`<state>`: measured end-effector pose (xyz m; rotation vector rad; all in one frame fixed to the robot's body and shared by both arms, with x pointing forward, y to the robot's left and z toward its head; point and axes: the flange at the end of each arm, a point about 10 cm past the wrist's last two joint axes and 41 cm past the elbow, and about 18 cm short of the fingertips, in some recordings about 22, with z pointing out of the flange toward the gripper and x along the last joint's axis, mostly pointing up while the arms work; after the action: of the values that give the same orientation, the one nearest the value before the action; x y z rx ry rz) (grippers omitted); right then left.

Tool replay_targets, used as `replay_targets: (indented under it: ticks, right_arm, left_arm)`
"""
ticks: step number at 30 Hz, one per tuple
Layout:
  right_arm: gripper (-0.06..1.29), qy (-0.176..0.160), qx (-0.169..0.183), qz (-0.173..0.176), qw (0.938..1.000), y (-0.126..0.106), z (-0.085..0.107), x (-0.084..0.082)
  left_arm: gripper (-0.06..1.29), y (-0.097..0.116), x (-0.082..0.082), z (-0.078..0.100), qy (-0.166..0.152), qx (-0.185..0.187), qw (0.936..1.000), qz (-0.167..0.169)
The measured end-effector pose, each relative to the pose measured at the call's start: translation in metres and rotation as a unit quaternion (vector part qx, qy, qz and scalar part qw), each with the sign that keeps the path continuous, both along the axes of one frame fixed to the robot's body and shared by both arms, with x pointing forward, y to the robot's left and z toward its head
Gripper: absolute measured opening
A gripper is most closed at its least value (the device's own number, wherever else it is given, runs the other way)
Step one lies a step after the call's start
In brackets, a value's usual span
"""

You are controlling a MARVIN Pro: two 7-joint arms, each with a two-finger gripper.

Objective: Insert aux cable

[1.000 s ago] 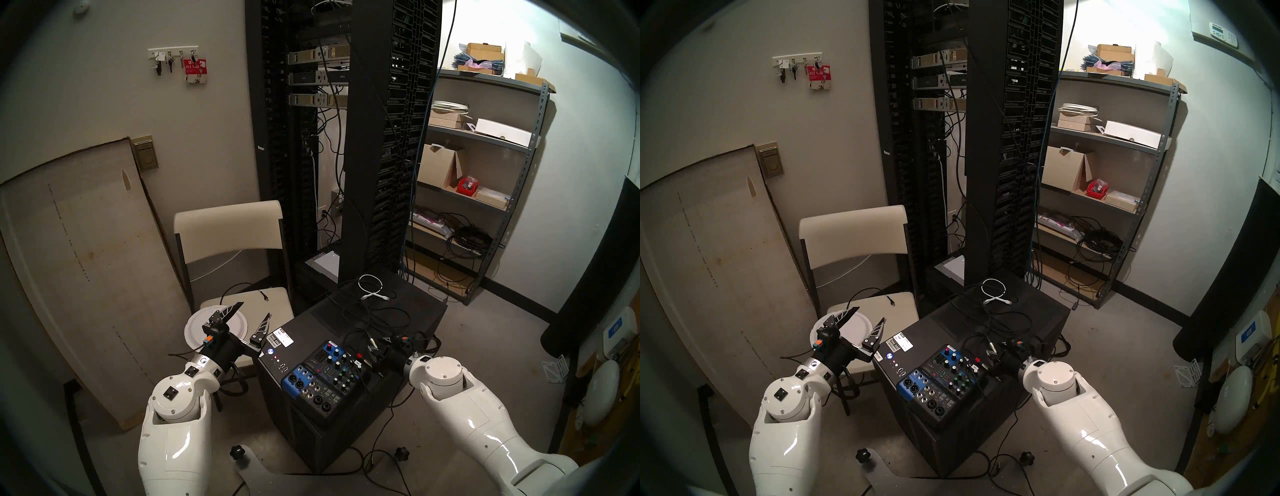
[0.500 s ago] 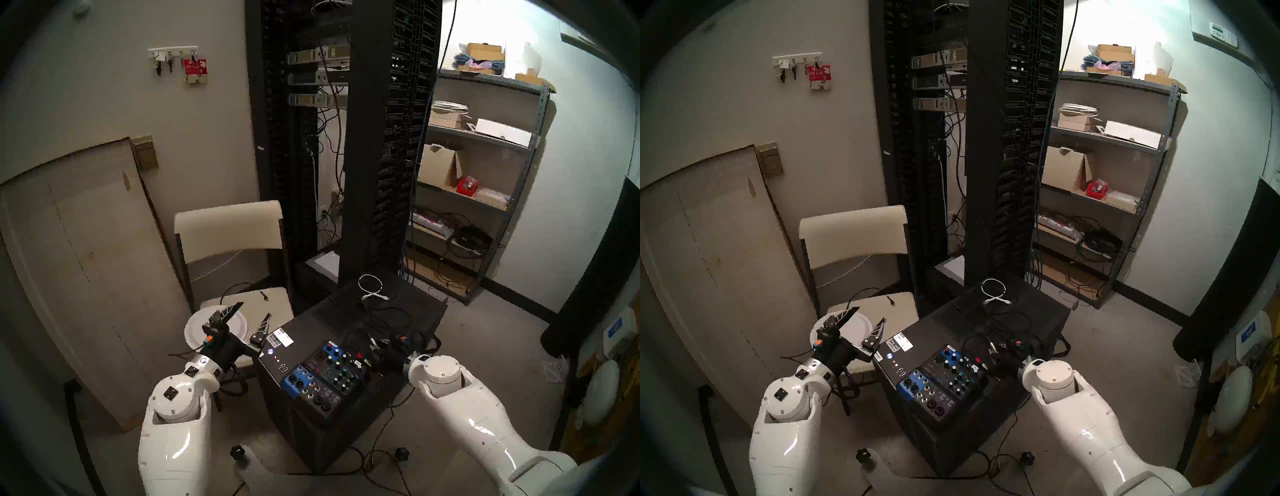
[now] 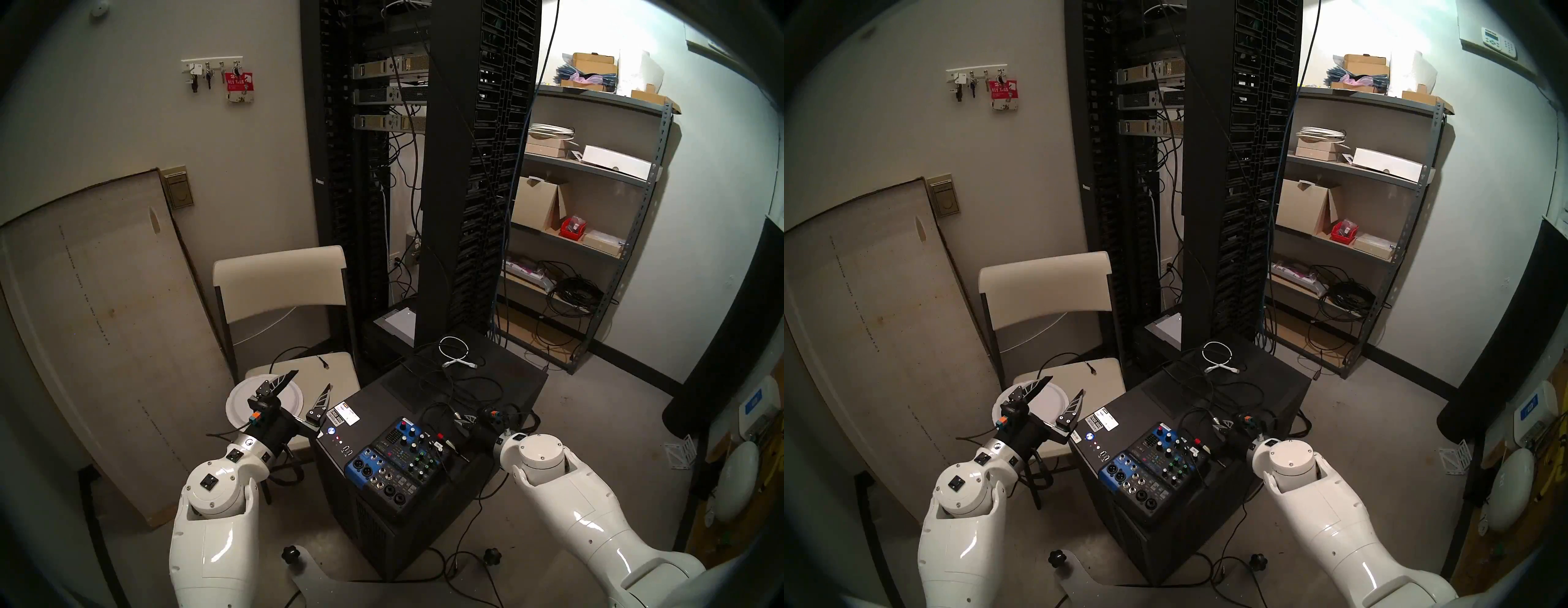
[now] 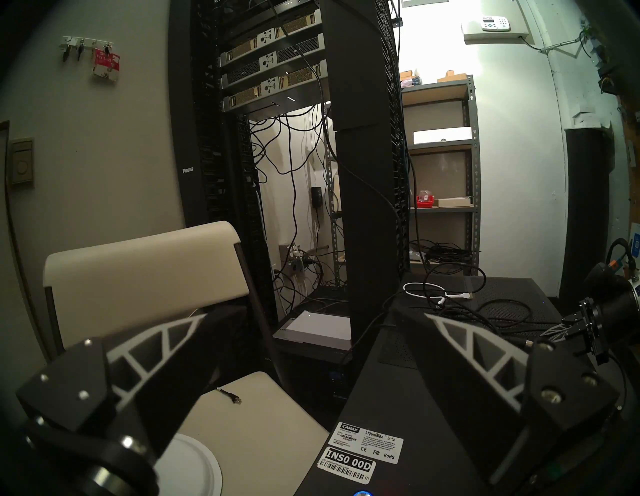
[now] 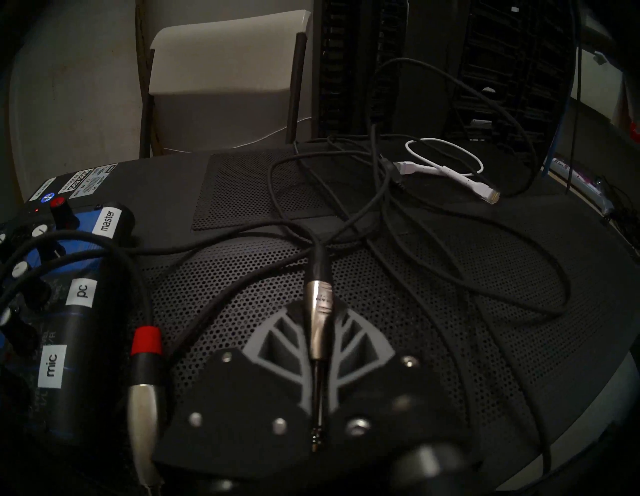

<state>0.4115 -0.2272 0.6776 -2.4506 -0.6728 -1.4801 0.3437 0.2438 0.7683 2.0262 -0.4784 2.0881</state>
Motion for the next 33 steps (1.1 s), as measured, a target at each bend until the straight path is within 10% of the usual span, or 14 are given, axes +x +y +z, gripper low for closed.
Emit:
replay_targets:
  ticks: [2, 18, 33]
  right_arm:
    - [0.05, -0.004, 0.004, -0.002, 1.0, 0.0, 0.002, -0.002]
    - [0.03, -0.07, 0.053, -0.003, 0.9961, 0.015, 0.033, -0.023]
    - [0.02, -0.137, 0.094, 0.0, 0.9861, 0.038, 0.066, -0.049]
  left_arm:
    - [1.18, 0.0, 0.0, 0.0, 0.0, 0.0, 1.0, 0.0]
    - [1.18, 0.0, 0.0, 0.006, 0.039, -0.065, 0.996, -0.047]
    - [1.18, -0.018, 0.003, 0.03, 0.055, -0.166, 0.973, -0.151]
